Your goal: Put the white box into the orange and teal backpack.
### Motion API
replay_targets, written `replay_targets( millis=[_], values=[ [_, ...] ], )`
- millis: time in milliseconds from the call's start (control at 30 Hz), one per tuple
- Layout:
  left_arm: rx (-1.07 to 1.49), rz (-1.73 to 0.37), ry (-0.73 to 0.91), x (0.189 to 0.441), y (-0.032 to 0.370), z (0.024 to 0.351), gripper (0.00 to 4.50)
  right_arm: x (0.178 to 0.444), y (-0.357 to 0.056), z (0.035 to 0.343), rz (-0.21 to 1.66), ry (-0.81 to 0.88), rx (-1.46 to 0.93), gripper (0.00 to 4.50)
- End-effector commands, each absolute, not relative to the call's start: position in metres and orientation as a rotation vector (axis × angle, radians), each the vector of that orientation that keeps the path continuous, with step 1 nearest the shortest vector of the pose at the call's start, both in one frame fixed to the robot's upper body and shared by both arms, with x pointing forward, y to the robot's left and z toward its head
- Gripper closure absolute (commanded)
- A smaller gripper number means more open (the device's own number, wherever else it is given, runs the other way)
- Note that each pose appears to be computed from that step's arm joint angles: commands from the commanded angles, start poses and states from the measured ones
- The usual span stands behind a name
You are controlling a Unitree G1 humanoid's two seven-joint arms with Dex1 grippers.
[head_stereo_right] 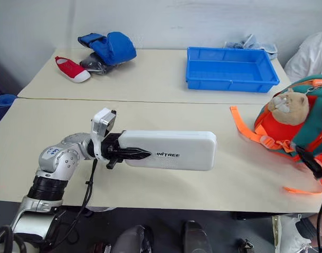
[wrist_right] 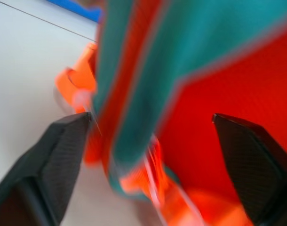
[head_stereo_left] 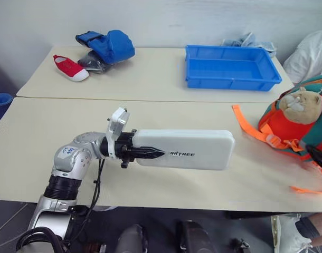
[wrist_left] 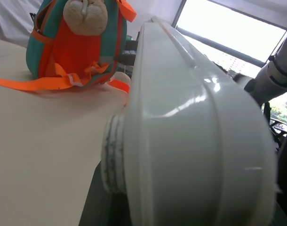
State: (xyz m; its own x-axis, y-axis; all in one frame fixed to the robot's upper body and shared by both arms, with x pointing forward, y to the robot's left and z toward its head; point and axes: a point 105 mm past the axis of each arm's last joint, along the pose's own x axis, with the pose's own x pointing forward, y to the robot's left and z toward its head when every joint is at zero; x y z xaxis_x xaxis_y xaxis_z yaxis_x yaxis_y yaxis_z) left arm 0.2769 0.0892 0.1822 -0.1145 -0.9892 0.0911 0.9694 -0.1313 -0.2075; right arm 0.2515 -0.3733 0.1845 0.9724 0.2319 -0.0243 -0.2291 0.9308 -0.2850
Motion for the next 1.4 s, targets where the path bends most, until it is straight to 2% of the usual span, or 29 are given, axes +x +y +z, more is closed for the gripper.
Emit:
replay_targets(
  millis=[33, 200, 333, 433, 533, 700, 867, 967, 1033, 1133, 1267, 1400],
  values=[
    [-0.252, -1.674, 0.023, 0.276, 0.095, 0.201, 3.27, 0.272, -0.364, 0.195, 0.304, -0.038, -0.210, 1.64],
    [-0.325, -1.590, -0.021, 0.282, 0.105, 0.213, 3.27, 0.298, -0.342, 0.195, 0.387, -0.065, -0.193, 3.25],
    [-0.352, -1.549, 0.005, 0.281, 0.117, 0.212, 3.27, 0.309, -0.301, 0.210, 0.504, -0.180, -0.079, 4.49],
    [-0.382, -1.511, -0.006, 0.285, 0.127, 0.219, 3.27, 0.311, -0.253, 0.211, 0.654, -0.201, -0.057, 4.49],
    [-0.393, -1.426, -0.034, 0.297, 0.144, 0.224, 3.27, 0.302, -0.201, 0.218, 0.829, -0.209, -0.011, 4.49],
    [-0.433, -1.263, -0.135, 0.315, 0.173, 0.238, 3.27, 0.273, -0.151, 0.226, 1.034, -0.189, 0.100, 4.49],
    [-0.504, -1.174, -0.205, 0.320, 0.204, 0.257, 3.27, 0.224, -0.119, 0.231, 1.221, -0.104, 0.277, 4.49],
    [-0.501, -1.177, -0.226, 0.318, 0.209, 0.266, 3.27, 0.189, -0.117, 0.228, 1.322, 0.043, 0.360, 4.49],
    [-0.499, -1.152, -0.255, 0.319, 0.214, 0.271, 3.27, 0.177, -0.126, 0.220, 1.322, 0.160, 0.389, 4.49],
    [-0.493, -1.202, -0.234, 0.309, 0.210, 0.274, 3.27, 0.180, -0.146, 0.213, 1.229, 0.220, 0.381, 4.49],
    [-0.458, -1.315, -0.205, 0.293, 0.192, 0.278, 3.27, 0.195, -0.176, 0.222, 1.114, 0.187, 0.315, 4.49],
    [-0.348, -1.449, -0.152, 0.275, 0.167, 0.276, 3.27, 0.201, -0.183, 0.219, 1.095, 0.206, 0.271, 4.49]
  ],
)
